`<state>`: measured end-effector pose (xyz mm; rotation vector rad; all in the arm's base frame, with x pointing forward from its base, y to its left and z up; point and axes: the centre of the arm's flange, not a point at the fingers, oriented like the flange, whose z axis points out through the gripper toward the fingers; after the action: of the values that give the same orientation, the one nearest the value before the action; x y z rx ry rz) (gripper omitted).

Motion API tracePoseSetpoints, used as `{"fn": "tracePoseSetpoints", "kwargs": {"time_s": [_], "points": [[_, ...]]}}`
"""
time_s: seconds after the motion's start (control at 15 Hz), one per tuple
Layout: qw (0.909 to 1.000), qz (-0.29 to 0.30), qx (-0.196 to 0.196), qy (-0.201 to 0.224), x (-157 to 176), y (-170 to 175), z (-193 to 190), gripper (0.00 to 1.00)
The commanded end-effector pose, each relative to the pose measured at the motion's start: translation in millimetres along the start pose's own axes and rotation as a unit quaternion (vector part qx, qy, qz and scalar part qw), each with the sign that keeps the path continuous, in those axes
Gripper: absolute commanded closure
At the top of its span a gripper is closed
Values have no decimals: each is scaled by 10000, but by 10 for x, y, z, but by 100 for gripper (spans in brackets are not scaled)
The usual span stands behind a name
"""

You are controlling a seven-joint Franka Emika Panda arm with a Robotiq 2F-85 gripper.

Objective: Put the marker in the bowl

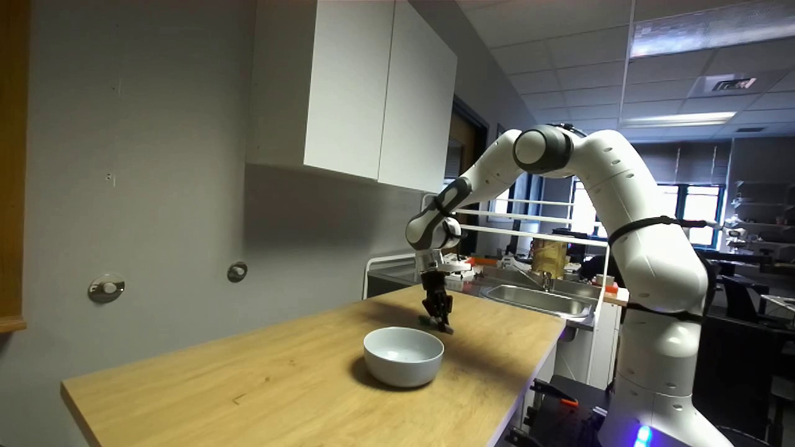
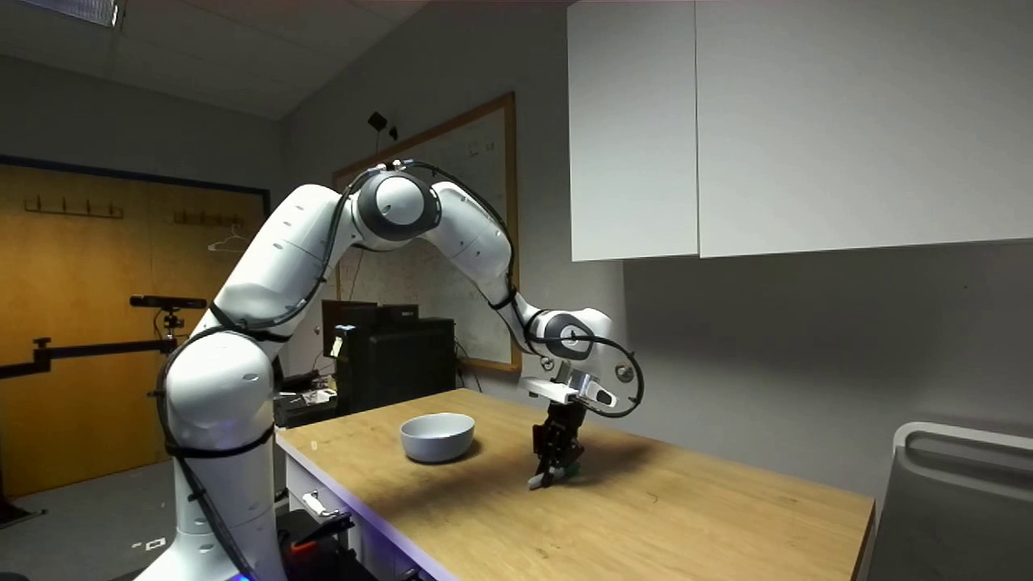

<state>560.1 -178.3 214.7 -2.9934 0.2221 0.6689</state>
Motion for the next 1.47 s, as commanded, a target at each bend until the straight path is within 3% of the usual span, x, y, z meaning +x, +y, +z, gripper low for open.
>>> {"fn": "tracePoseSetpoints", "kwargs": {"time_s": [0.0, 0.33, 0.67, 0.93, 1.4], "points": [[9977, 610, -20, 284, -94, -182, -311, 86], [9798, 1615, -74, 1179, -471, -729, -920, 87], [9447, 2534, 285, 2063, -834, -1533, -1344, 87], [9236, 3050, 437, 2282, -1003, -2128, -1230, 86], [9112, 3483, -277, 2181, -1406, -2777, -608, 87]]}}
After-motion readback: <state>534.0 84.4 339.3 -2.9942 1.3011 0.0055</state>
